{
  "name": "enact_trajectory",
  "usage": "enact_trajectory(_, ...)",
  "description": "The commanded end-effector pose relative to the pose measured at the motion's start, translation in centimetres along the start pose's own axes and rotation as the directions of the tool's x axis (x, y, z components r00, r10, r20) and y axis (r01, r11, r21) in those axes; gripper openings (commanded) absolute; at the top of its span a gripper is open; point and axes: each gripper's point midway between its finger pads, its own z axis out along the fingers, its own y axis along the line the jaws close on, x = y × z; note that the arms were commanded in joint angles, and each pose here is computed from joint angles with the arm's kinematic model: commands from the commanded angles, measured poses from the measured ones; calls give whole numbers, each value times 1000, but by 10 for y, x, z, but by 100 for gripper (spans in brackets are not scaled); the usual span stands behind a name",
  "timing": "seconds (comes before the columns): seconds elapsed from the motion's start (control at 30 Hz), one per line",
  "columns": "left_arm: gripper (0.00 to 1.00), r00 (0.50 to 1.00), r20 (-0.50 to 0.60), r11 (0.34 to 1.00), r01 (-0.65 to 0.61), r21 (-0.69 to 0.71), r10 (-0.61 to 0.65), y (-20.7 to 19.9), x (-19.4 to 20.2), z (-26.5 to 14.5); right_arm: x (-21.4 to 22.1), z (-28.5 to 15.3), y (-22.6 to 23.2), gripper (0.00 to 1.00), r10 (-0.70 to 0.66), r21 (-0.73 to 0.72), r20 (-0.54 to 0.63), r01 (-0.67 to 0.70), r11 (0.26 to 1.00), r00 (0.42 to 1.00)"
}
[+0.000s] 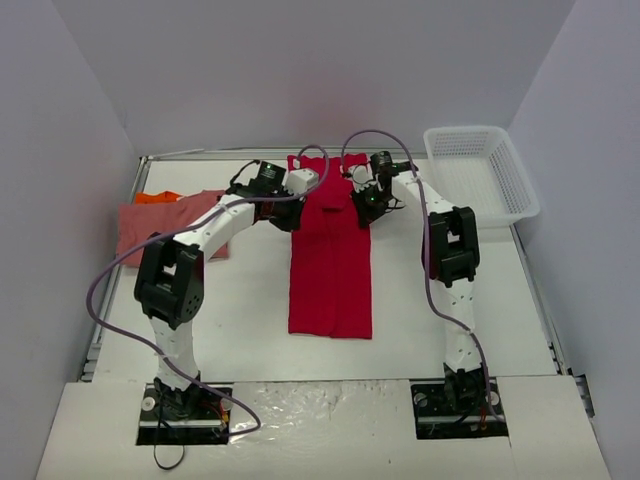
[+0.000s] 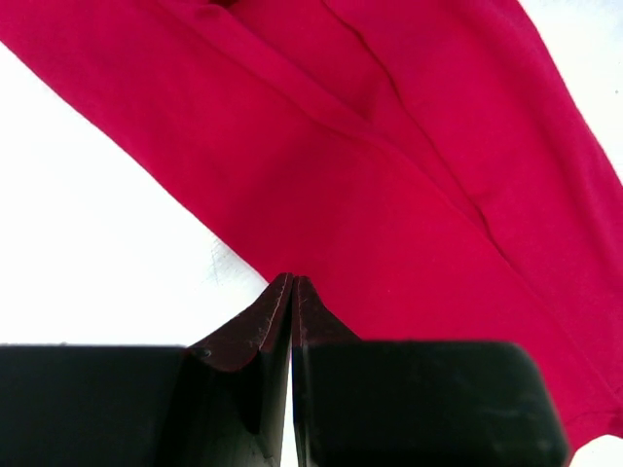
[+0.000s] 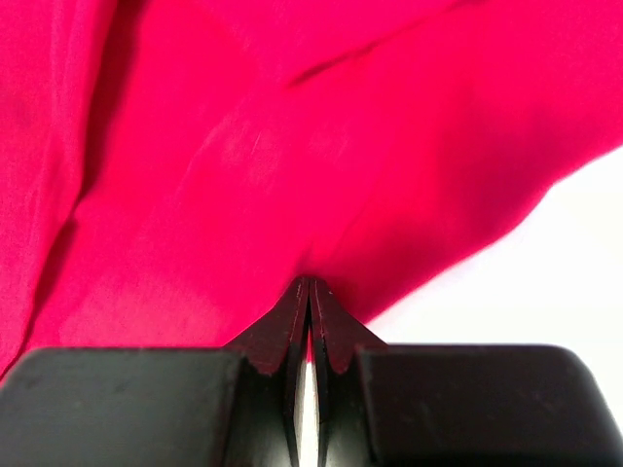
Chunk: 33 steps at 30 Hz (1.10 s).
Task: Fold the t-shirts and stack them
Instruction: Rotate the tshirt 90 degrees
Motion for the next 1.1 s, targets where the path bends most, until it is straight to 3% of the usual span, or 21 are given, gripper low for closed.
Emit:
enact_trajectory(0.0,2,999,38,999,34,31,-35,-5,-11,2,0,-39,16,0,-4,-2,-1,4,1000,1000)
enact_trajectory(0.4,2,993,13,990,119,80,-120,-6,-4,35,10,-62,41,0,15,-59,-17,-16,998,1000)
enact_trajectory(1.07,2,989,-13,987,145,73,-144,-2,7,51,67,-34,64,0,39,-173,-165,-68,983,986)
